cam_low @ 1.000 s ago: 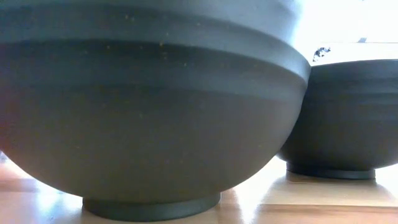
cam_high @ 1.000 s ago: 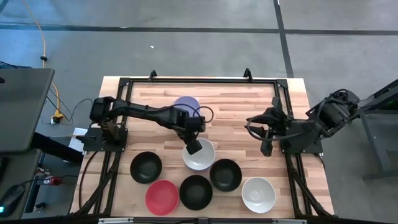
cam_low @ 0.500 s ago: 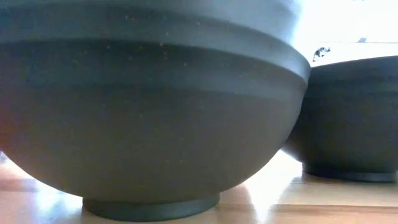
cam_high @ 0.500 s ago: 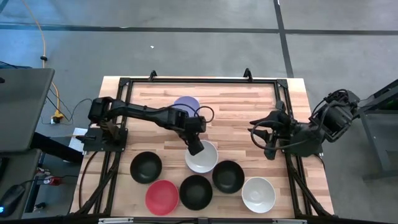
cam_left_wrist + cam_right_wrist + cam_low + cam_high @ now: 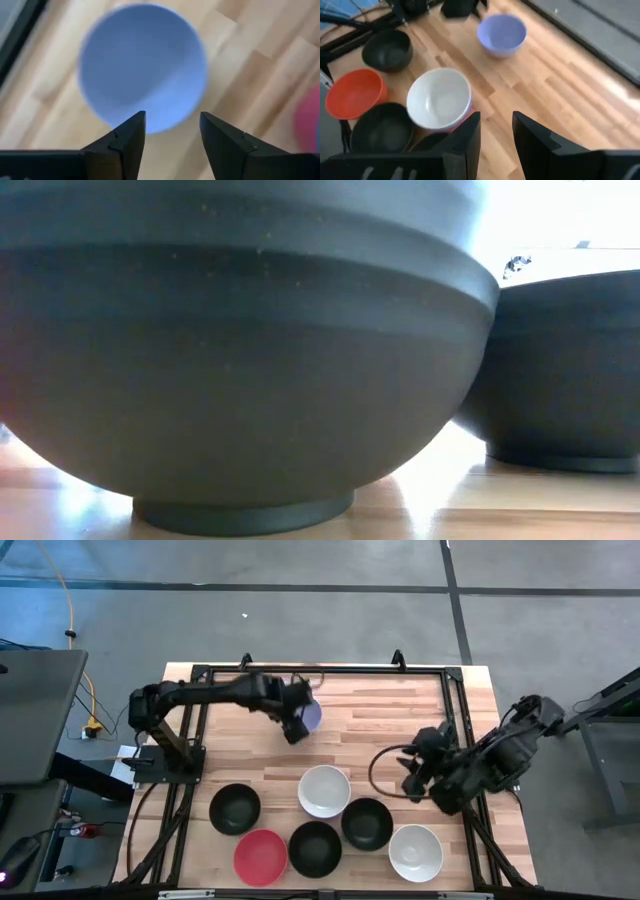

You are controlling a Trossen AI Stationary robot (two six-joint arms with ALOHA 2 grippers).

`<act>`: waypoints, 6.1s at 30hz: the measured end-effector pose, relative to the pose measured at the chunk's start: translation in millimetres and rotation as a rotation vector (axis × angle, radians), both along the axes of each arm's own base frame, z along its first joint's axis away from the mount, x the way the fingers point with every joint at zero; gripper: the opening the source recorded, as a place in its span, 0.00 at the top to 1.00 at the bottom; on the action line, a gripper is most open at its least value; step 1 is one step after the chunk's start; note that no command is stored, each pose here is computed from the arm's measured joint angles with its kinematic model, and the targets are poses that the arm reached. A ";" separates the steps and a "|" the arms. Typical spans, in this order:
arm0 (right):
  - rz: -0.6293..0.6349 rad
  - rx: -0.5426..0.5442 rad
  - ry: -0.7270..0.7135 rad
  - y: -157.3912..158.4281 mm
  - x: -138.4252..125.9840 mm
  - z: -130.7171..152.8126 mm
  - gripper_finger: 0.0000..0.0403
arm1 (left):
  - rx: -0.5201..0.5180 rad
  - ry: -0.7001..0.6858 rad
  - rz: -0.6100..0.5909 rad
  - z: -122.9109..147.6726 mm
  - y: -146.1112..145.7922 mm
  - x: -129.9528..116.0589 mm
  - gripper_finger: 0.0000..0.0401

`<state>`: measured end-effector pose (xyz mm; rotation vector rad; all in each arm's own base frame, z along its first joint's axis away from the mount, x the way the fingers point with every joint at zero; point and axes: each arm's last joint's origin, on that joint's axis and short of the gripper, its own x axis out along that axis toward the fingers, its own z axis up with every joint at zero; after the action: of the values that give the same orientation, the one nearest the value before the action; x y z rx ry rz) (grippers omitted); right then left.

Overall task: Nest bowls inside each other
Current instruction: Stack the light blue bowl on the white bowl

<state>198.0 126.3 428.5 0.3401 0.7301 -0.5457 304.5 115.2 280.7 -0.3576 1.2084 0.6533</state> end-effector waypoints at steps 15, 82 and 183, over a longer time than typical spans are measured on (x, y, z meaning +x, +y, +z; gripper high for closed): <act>-0.076 0.138 0.099 21.4 23.0 -24.2 0.74 | -0.121 0.016 0.100 -19.4 96.9 -42.9 0.56; -0.054 0.112 0.073 5.2 40.0 -21.4 0.74 | -0.305 0.078 0.016 -87.6 111.5 -15.4 0.78; -0.018 0.019 0.037 37.1 20.5 -26.5 0.74 | -0.322 0.066 -0.399 -24.5 -72.3 103.6 1.00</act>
<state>218.5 163.3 401.9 0.3559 0.7686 -0.5637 408.1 42.9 256.2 -0.3505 1.4018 0.1247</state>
